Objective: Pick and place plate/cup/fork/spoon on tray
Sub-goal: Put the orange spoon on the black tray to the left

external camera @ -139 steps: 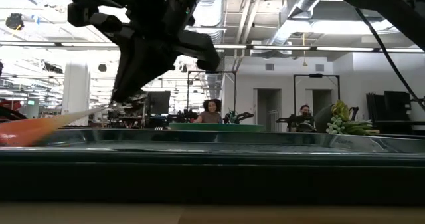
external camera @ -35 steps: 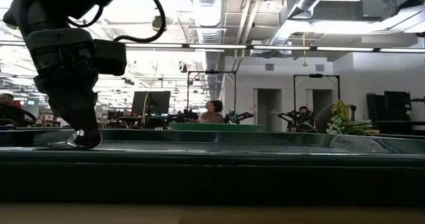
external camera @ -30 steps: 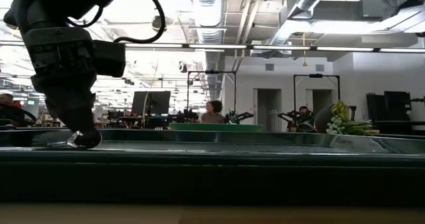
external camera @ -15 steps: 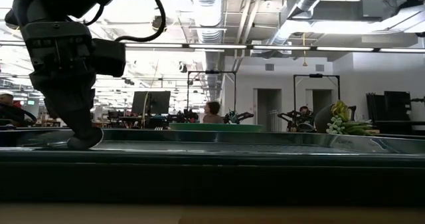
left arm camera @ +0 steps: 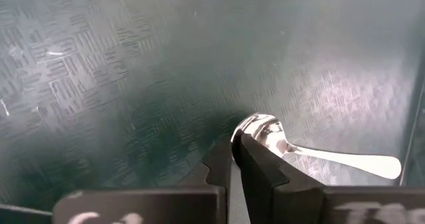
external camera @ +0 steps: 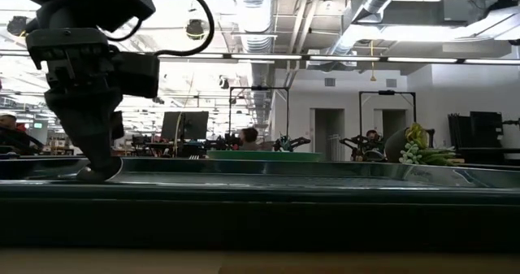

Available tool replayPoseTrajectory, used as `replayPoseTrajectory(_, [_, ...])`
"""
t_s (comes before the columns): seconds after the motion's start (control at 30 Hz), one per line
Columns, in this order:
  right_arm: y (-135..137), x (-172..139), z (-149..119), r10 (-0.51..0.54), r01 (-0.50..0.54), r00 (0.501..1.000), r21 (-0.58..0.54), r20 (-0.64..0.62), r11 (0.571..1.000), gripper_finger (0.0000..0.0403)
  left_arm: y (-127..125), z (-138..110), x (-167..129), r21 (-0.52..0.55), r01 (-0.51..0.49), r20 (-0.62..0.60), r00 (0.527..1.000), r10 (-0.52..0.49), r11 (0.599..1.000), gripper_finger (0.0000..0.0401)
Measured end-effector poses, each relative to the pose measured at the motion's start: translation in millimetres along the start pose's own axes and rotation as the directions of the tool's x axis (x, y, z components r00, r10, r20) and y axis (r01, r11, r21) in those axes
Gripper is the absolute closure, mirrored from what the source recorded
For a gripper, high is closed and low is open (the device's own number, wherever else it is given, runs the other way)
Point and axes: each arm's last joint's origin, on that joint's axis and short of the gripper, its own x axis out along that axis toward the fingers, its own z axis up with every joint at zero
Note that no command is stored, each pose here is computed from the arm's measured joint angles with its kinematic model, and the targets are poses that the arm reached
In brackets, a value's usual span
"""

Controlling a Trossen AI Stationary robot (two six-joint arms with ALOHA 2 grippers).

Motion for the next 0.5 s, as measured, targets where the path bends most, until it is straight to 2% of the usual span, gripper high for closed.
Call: replayPoseTrajectory(0.5, [0,0,0,0.0,0.0,1.0,0.0,0.001,1.0,0.029,16,11,-3,0.027,0.033,-0.043,0.999,-0.032,0.999,0.0393])
